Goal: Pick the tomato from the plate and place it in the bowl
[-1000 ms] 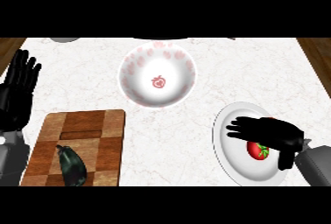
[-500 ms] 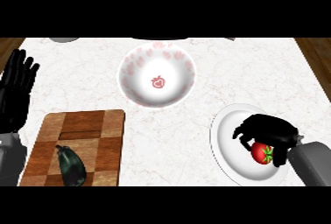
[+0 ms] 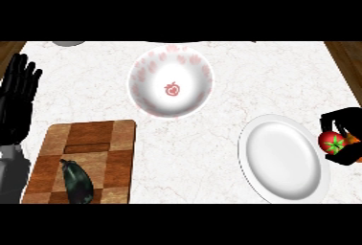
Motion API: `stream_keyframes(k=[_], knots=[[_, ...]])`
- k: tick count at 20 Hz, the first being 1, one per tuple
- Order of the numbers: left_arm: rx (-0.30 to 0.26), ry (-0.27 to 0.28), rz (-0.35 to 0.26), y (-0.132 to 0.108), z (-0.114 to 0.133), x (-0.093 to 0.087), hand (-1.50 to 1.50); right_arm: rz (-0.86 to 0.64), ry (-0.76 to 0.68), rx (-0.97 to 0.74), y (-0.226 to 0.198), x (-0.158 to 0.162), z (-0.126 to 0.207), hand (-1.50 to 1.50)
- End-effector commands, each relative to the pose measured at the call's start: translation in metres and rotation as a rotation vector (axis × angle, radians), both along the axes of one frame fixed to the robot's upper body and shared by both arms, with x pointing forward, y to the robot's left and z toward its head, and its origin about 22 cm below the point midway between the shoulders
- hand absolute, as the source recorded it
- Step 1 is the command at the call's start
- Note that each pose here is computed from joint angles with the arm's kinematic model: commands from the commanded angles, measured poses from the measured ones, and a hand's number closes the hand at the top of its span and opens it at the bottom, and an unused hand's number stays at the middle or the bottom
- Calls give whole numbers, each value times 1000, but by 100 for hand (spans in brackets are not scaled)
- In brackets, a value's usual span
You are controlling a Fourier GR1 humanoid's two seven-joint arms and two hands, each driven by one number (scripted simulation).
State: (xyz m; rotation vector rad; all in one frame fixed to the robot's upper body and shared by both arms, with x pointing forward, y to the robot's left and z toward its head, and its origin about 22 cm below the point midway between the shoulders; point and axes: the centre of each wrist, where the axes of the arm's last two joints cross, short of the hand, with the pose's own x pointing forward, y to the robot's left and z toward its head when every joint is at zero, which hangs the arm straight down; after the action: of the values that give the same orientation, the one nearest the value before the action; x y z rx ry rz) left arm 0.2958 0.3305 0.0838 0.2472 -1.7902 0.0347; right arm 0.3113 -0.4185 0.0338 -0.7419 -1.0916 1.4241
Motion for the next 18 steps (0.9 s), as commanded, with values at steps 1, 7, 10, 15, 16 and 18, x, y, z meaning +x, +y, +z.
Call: stream_keyframes(k=[1,7,10,15,16,18], knots=[[0,2,-27,-12,1,0,0,-272,-41,-36,-24,7,12,150],[2,3,-7,15,10,-4,0,-327,-236,-70,-32,8,62,150],[7,8,6,-8,-3,-10,0,-321,-306,-2,-12,19,97,150],[-13,12,3,3,1,1,0,-158,-421,157,-7,15,163,150],[14,4,18,4,-7,-12,0,-150,-453,147,4,12,159,150],[8,21,0,10,-1,-8,0,-95,-488,211,16,12,183,150]])
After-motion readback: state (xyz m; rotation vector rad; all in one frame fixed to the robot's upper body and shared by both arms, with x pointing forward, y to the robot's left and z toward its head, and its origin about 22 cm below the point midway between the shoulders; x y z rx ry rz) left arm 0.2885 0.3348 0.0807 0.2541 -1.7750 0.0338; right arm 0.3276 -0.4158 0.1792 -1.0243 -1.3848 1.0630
